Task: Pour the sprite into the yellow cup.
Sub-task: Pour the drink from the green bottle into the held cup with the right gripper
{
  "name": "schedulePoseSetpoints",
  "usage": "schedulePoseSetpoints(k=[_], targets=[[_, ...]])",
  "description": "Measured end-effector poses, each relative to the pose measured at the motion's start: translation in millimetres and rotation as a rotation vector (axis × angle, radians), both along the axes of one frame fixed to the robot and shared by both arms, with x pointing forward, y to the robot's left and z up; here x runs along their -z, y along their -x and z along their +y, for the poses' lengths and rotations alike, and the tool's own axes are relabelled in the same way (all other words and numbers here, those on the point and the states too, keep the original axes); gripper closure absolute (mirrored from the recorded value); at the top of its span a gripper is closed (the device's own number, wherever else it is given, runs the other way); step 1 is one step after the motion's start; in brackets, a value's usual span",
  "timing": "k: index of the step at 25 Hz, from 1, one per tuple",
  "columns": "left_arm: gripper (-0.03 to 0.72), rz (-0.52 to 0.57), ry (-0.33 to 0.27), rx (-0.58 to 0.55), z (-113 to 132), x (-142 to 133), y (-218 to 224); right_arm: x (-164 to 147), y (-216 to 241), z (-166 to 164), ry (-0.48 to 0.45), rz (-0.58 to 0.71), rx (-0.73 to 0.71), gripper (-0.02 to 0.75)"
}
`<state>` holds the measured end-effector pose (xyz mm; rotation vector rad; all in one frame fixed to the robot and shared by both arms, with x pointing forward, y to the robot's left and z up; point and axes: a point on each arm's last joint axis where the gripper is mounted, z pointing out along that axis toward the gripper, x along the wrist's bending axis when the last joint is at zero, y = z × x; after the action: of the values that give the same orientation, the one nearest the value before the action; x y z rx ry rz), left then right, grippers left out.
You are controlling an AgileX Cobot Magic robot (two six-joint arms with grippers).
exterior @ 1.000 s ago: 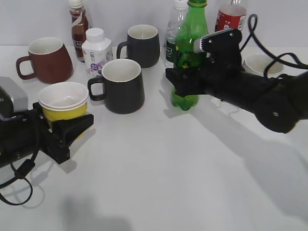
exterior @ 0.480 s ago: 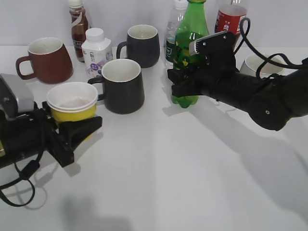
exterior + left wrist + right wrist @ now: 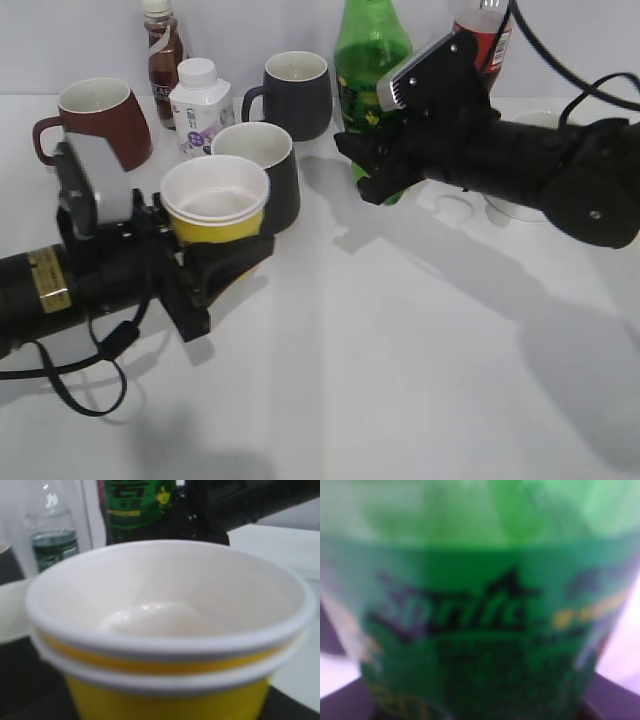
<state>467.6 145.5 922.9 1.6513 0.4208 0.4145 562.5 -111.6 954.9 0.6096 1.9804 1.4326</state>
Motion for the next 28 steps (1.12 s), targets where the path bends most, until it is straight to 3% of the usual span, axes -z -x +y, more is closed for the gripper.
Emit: schedulePoseSetpoints(k=[7,14,21,28], targets=[[0.298,-0.022,-0.001,0.065,-21,-3,1,-26,7,-5,0.242,-0.212,-0.059,0.328],[0.298,-0.022,0.005,0.059,-22,-4,0,-35,10,-10,0.485,-0.376,-0.108,0.328],[0.298,-0.011,-0.014,0.053,-22,-2,0,-32,11,-10,0.641,-0.475,-0.176,0.328],[0.298,0.001,-0.04,0.06,-24,0,0,-32,12,-10,0.731,-0.559,-0.218,0.329]])
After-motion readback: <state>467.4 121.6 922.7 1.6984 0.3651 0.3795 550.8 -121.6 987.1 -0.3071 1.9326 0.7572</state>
